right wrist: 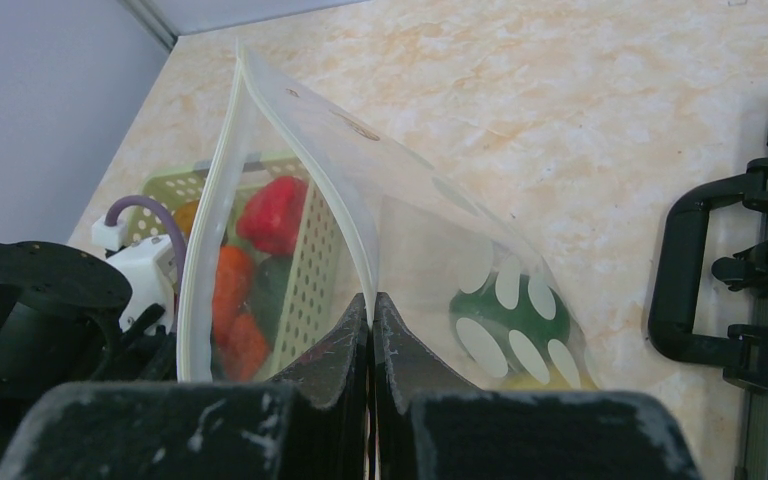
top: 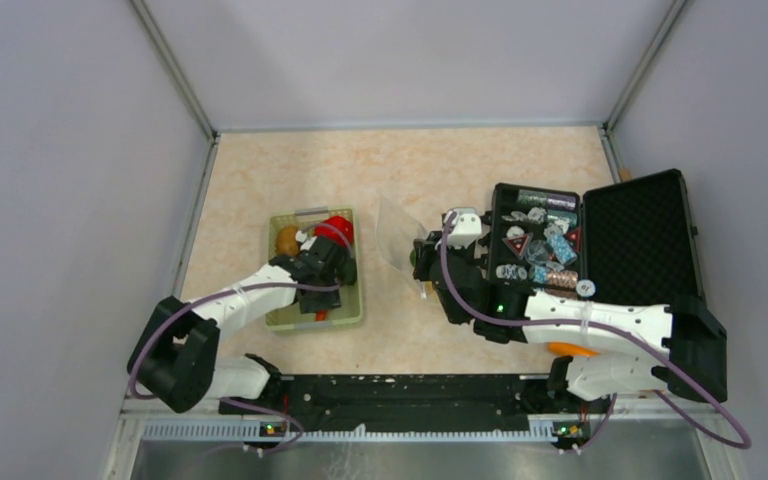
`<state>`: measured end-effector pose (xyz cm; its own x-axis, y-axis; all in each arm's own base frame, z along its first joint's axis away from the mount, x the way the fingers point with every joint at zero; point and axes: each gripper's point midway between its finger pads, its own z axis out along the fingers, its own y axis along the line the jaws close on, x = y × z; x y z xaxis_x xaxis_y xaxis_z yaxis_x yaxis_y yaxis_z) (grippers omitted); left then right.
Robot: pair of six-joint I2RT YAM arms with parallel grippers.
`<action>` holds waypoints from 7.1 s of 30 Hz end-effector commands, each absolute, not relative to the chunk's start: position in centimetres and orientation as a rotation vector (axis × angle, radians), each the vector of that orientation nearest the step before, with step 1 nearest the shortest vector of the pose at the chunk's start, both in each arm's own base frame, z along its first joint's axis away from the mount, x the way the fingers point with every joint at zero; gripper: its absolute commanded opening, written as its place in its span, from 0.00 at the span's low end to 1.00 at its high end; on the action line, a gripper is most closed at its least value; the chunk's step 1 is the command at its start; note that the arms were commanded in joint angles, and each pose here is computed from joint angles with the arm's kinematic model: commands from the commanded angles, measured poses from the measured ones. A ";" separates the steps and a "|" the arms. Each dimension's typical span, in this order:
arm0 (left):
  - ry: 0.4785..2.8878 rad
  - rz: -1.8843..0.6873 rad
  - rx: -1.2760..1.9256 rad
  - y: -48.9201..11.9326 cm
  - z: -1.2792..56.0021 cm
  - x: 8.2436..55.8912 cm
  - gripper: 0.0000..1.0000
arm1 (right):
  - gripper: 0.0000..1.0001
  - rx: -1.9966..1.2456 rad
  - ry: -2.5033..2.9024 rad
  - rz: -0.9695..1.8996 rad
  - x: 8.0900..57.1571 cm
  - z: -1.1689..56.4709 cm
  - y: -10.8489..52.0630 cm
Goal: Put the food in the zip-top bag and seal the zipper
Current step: Pick up the fake vegetable from the bin, then place the fake vegetable in the zipper food storage bag, then adjust the zipper food storage bag at the center of the board.
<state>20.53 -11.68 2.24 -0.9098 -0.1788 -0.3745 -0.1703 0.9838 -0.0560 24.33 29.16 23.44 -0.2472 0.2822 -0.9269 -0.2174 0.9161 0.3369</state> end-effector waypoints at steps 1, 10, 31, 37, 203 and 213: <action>2.710 -0.075 -0.270 -12.2 2.6 21.3 0.41 | 0.00 0.089 1.736 0.492 24.7 24.6 28.8; 2.637 -0.109 -0.254 -12.1 4.4 21.8 0.20 | 0.00 0.110 1.728 0.517 24.6 24.6 28.8; 2.417 -0.347 -0.245 -13.4 9.9 22.8 0.00 | 0.00 0.165 1.710 0.584 24.6 24.7 28.7; 2.325 -0.465 -0.213 -14.4 13.3 22.9 0.00 | 0.00 0.156 1.718 0.574 24.8 24.5 29.2; 2.158 -1.096 -0.247 -21.1 25.6 23.0 0.00 | 0.00 -0.124 1.609 0.609 22.6 26.5 34.2; 2.120 -1.081 -0.112 -21.4 29.1 23.1 0.00 | 0.00 0.046 1.587 0.435 23.9 27.2 29.4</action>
